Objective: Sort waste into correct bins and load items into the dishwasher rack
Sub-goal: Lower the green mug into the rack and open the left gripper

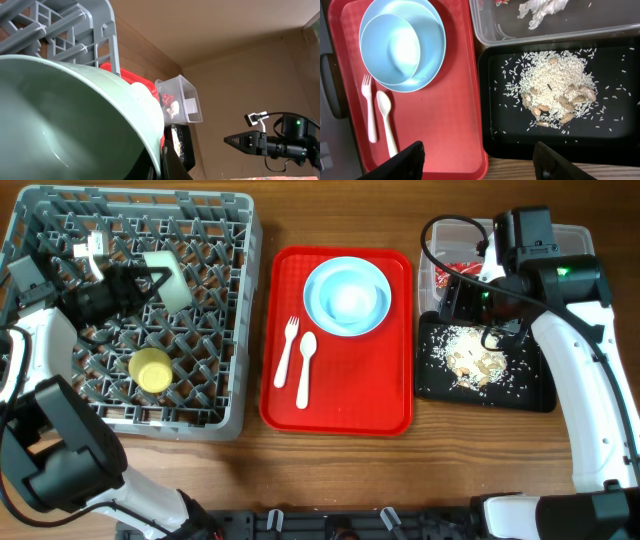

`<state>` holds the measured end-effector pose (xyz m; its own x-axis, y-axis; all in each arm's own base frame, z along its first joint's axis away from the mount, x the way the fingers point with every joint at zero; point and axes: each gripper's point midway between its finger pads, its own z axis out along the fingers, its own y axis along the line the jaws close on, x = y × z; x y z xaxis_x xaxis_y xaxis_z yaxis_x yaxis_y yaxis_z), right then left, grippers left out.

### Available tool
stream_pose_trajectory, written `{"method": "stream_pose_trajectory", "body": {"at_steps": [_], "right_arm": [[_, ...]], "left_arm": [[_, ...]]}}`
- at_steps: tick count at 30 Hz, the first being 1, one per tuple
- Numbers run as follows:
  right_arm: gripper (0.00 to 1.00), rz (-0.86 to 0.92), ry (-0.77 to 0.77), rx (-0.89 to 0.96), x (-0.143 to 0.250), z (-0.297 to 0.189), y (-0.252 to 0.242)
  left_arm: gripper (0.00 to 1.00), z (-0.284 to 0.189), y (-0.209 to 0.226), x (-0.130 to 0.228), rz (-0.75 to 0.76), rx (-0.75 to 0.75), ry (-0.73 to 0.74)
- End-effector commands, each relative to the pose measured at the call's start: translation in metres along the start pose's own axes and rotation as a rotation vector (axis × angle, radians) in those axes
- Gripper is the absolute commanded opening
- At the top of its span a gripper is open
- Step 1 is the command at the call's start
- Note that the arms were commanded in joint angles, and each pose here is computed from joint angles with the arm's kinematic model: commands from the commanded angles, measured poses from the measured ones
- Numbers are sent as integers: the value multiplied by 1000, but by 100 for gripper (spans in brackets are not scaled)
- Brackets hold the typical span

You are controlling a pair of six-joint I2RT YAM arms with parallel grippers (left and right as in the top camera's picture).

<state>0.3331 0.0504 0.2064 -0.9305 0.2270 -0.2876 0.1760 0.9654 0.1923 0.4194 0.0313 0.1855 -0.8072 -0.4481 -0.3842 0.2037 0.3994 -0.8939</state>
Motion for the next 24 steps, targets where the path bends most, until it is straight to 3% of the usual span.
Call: {"method": "stream_pose_trajectory", "body": {"at_steps": [1, 10, 16, 18, 21, 24], "right_arm": [[70, -13, -31, 9, -3, -8, -2], [70, -14, -31, 10, -3, -7, -2], [70, -13, -30, 10, -3, -7, -2], [70, -13, -30, 10, -3, -7, -2], [70, -13, -30, 10, -3, -7, -2], [70, -14, -29, 10, -3, -7, -2]], "left_arm": [[4, -2, 9, -1, -2, -11, -5], [4, -23, 53, 7, -121, -246, -20], [7, -34, 60, 10, -167, -272, -30], [22, -37, 61, 13, -192, -275, -29], [36, -44, 62, 18, -244, -279, -29], [43, -54, 63, 22, -295, -286, -40]]}}
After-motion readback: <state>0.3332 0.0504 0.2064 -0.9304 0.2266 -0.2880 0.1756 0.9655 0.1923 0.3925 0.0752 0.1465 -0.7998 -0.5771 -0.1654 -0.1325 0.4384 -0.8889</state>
